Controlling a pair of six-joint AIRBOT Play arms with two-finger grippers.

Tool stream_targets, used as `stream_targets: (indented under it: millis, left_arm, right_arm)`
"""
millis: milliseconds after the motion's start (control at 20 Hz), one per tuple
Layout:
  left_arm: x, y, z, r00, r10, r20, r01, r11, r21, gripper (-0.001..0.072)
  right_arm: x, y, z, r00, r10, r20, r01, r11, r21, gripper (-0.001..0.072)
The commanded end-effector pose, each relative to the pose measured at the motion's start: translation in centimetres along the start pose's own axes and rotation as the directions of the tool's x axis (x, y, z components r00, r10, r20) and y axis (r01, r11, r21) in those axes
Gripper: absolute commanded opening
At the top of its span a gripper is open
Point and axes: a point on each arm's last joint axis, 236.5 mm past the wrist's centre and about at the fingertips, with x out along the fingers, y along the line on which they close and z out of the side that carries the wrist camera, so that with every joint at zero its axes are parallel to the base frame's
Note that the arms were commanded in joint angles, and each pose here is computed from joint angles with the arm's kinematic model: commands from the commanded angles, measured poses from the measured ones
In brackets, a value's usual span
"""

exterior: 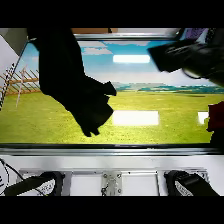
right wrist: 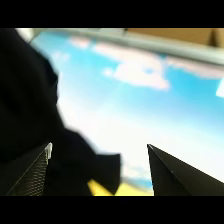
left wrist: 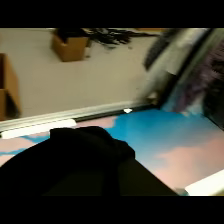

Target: Fold the clothes and pants, and hang the long-sleeved shirts on hangers.

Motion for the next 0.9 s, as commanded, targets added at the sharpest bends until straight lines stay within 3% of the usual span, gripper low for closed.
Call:
stream_targets:
  millis: [0,150,250,300,350,450,550,700,850]
  left_arm:
    - [1.6,-13.4,-11.3,0.895,-0.310,-0.321,0.342,0.939,0.048,0.0022]
    - [-2.1,-20.9,-26.4,0.633,-0.314,-0.708,0.495,0.867,0.059,0.0022]
    - [-5.4,-25.1,-34.4,0.474,-0.300,-0.828,0.491,0.870,-0.034,0.0064]
    - [-6.7,-26.2,-37.5,0.422,-0.279,-0.863,0.509,0.860,-0.029,0.0401]
    - [-6.9,-26.1,-39.7,0.420,-0.225,-0.879,0.490,0.872,0.010,0.0653]
    - [-5.2,-22.8,-39.9,0.495,-0.076,-0.866,0.338,0.935,0.111,0.0650]
    - [-3.5,-19.3,-38.6,0.539,-0.002,-0.842,0.160,0.982,0.101,0.0650]
    - [-2.5,-15.4,-40.5,0.497,0.004,-0.868,-0.033,0.999,-0.014,0.0650]
    - [-2.4,-14.1,-46.3,0.395,-0.060,-0.917,-0.162,0.978,-0.134,0.0651]
  right_arm:
    - [-4.6,-5.1,5.2,0.967,-0.169,0.190,0.168,0.986,0.021,0.0657]
    - [-7.6,-8.3,5.9,0.938,-0.274,0.210,0.273,0.961,0.036,0.0658]
    - [-8.5,-9.6,5.3,0.931,-0.317,0.182,0.314,0.948,0.043,0.0657]
    - [-8.6,-10.0,4.7,0.932,-0.327,0.158,0.324,0.945,0.046,0.0658]
    - [-8.6,-10.2,4.0,0.935,-0.330,0.130,0.327,0.944,0.046,0.0658]
    - [-8.4,-10.3,2.6,0.940,-0.335,0.070,0.335,0.942,0.012,0.0658]
    - [-8.2,-10.1,0.8,0.947,-0.321,-0.006,0.321,0.947,-0.028,0.0658]
    - [-7.3,-10.0,-3.7,0.942,-0.288,-0.174,0.286,0.958,-0.036,0.0657]
    - [-5.9,-11.0,-8.4,0.920,-0.264,-0.290,0.278,0.960,0.008,0.0657]
